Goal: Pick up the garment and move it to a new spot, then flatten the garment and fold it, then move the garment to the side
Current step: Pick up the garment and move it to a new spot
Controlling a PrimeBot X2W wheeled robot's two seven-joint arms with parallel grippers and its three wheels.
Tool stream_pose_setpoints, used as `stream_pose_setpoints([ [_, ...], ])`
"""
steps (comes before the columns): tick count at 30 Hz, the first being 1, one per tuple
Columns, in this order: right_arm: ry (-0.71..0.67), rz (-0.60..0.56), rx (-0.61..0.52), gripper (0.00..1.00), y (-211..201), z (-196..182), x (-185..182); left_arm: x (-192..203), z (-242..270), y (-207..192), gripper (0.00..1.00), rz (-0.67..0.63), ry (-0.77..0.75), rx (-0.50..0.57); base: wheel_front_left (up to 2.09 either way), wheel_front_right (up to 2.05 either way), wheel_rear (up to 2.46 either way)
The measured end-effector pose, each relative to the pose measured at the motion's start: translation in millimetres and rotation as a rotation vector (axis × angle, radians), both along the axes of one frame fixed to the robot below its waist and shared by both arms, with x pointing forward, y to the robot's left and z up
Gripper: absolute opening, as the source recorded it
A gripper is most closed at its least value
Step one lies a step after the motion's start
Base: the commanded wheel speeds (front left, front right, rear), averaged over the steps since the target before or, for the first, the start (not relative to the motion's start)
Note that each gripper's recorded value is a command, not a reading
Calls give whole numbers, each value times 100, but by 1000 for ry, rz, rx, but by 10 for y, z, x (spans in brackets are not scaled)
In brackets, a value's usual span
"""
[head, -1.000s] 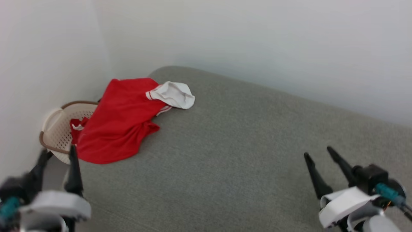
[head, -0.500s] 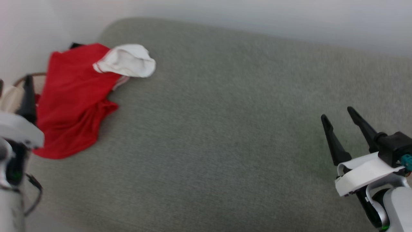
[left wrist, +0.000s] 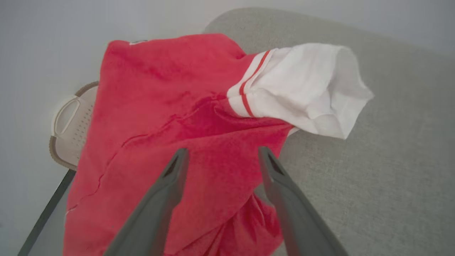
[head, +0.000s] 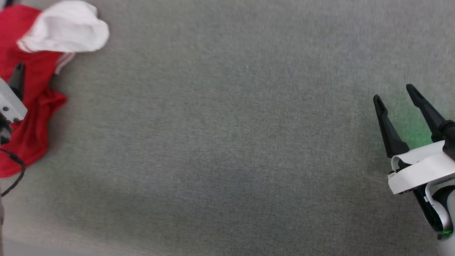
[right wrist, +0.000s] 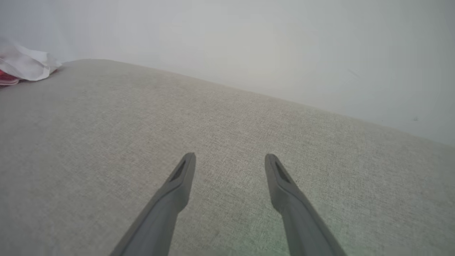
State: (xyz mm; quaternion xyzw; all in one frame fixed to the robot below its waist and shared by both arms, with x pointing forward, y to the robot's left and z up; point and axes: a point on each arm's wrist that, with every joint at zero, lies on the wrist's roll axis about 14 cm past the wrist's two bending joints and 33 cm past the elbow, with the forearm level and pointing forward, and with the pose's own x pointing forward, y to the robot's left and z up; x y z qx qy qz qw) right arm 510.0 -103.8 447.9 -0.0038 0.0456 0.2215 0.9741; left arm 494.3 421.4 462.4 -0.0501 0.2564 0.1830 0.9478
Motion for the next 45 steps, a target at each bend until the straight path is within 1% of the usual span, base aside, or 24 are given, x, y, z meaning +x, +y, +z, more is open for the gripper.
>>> stream_pose_setpoints([
  [3, 30, -11, -14, 100, -62, -153, 27, 46, -377, -50, 100, 4, 123, -38, 0, 0, 0],
  [7, 70, -27, -33, 100, -148, -336, 49, 66, -772, -116, 100, 11, 241, -75, 0, 0, 0],
  [9, 84, -31, -36, 100, -169, -398, 52, 80, -887, -129, 100, 12, 280, -80, 0, 0, 0],
  [13, 87, -40, -42, 100, -206, -415, 78, 142, -976, -140, 100, 12, 305, -80, 0, 0, 0],
  [15, 86, -43, -44, 100, -215, -402, 79, 172, -961, -151, 0, 11, 291, -81, 0, 0, 0],
  [20, 72, -47, -38, 100, -209, -320, 58, 180, -797, -82, 0, 14, 232, -50, 0, 0, 0],
  [24, 55, -53, -21, 100, -191, -222, 7, 234, -472, 9, 0, 8, 136, -5, 0, 0, 0],
  [30, 41, -59, 6, 100, -157, -83, -139, 312, 283, 151, 0, -34, -56, 125, 0, 0, 0],
  [36, -15, -60, 36, 100, -104, 192, -266, 304, 1204, 182, 0, -87, -287, 265, 0, 0, 0],
  [39, -52, -63, 49, 100, -91, 350, -322, 249, 1612, 137, 0, -120, -366, 331, 0, 0, 0],
  [45, -117, -66, 70, 100, -65, 637, -452, 87, 2349, -82, 0, -175, -514, 410, 0, 0, 0],
])
